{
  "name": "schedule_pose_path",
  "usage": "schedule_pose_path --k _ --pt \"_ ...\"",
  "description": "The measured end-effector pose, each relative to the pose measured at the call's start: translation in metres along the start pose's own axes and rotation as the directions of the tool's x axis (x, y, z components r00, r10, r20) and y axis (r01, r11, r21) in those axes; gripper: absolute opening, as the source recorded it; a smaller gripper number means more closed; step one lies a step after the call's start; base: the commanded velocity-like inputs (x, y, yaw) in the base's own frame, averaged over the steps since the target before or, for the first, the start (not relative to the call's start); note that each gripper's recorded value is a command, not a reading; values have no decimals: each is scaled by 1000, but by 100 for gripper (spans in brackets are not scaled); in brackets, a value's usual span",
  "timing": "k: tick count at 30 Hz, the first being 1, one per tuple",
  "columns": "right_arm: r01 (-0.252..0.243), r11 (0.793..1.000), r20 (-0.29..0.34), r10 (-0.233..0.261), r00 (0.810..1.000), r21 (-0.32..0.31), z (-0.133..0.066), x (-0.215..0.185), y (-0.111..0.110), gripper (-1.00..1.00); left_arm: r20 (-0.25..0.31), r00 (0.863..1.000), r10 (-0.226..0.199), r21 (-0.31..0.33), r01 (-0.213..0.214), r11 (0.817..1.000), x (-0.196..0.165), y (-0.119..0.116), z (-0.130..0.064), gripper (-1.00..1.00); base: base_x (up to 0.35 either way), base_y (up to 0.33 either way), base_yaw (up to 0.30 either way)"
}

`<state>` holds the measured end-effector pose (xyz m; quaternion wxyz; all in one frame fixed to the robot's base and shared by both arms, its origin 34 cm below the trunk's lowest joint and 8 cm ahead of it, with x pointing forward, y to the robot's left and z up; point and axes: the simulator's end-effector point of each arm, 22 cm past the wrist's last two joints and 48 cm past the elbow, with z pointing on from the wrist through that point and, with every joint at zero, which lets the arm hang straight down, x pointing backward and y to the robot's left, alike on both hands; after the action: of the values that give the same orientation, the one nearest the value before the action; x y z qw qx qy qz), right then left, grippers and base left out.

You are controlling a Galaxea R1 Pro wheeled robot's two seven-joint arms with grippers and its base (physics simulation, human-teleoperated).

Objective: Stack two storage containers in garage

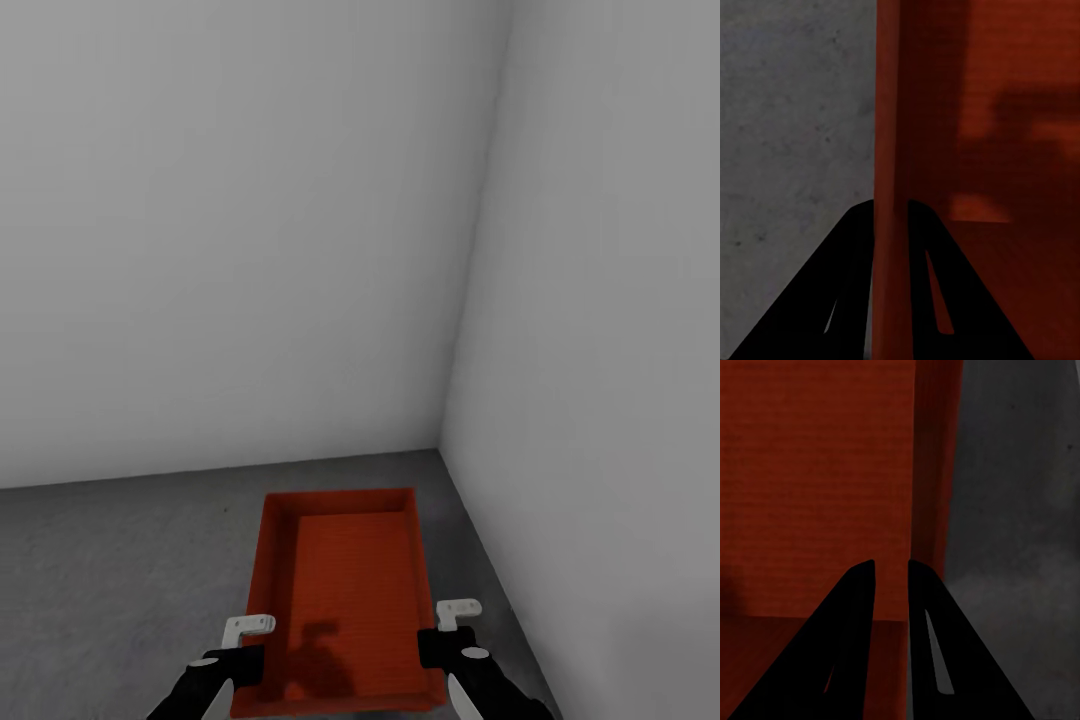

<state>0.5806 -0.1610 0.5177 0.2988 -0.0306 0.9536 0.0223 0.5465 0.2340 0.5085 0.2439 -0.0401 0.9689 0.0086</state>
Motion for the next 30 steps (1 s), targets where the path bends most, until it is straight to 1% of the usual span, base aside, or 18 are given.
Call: schedule_pose_path --k 30 --pt "-3 1000 -44 3 999 -2 9 21 0 -100 -44 999 2 -3 -2 1000 19 1 10 -100 1 0 0"
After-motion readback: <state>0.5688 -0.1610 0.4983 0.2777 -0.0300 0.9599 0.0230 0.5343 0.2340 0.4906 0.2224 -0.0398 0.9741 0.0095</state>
